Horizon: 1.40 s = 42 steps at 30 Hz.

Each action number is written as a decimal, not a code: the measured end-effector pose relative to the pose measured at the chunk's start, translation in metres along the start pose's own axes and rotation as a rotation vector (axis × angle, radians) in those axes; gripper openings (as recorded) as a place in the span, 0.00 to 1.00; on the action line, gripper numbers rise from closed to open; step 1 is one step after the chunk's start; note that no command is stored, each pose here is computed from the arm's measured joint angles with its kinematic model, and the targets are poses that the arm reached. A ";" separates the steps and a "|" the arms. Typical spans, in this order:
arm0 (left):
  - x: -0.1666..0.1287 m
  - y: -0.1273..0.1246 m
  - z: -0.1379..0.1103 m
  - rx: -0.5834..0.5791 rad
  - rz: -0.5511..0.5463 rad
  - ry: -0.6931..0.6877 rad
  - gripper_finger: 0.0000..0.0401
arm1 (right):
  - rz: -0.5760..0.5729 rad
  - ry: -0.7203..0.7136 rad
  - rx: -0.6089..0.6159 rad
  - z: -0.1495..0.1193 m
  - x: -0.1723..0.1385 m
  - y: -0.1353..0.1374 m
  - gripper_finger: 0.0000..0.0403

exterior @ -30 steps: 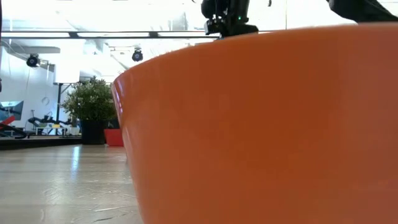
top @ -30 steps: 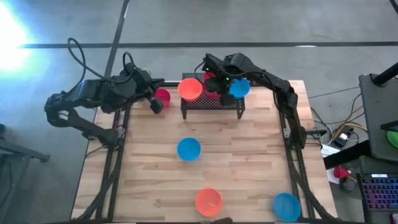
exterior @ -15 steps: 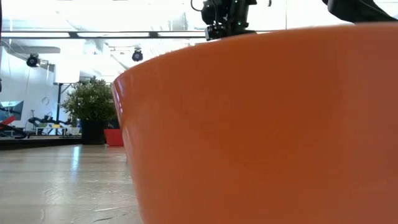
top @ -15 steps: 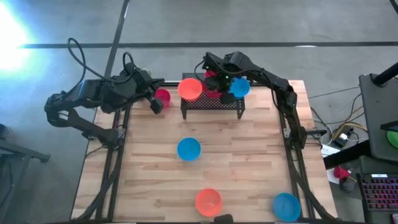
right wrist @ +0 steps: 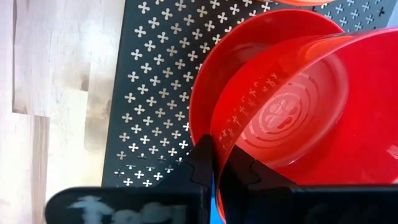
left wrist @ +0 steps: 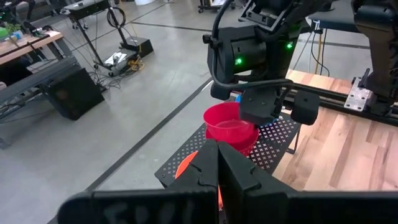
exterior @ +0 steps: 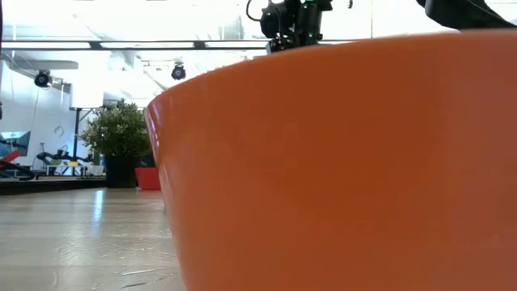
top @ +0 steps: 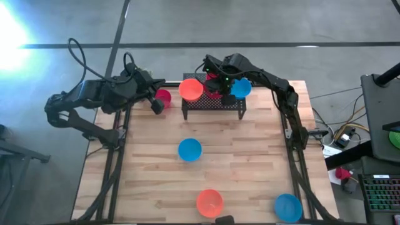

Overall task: Pick & Place Mini bowls
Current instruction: Stack the bottom red bowl on top of the red bowl on the shelf

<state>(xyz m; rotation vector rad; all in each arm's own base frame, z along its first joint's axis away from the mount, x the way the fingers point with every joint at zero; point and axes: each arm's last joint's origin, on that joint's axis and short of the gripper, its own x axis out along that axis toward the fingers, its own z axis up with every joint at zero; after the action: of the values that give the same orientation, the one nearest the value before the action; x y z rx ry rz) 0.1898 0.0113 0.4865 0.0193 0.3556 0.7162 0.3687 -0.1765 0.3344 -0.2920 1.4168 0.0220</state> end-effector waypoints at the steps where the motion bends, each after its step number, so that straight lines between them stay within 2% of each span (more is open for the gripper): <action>1: 0.000 0.000 0.000 -0.001 0.000 0.000 0.00 | 0.001 0.001 0.000 0.000 0.001 0.000 0.02; 34: 0.000 0.000 0.000 0.004 0.000 0.000 0.00 | -0.020 -0.016 0.040 0.002 0.003 -0.002 0.02; 37: 0.000 0.000 0.000 0.005 0.000 0.000 0.00 | -0.019 -0.016 0.050 0.003 0.003 -0.001 0.05; 42: 0.000 0.000 0.000 0.006 0.000 0.000 0.00 | -0.019 -0.017 0.048 0.003 0.003 0.000 0.15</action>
<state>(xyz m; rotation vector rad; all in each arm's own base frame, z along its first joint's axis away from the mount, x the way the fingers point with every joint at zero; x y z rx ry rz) 0.1898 0.0113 0.4864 0.0248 0.3579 0.7152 0.3725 -0.1767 0.3322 -0.2646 1.3953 -0.0253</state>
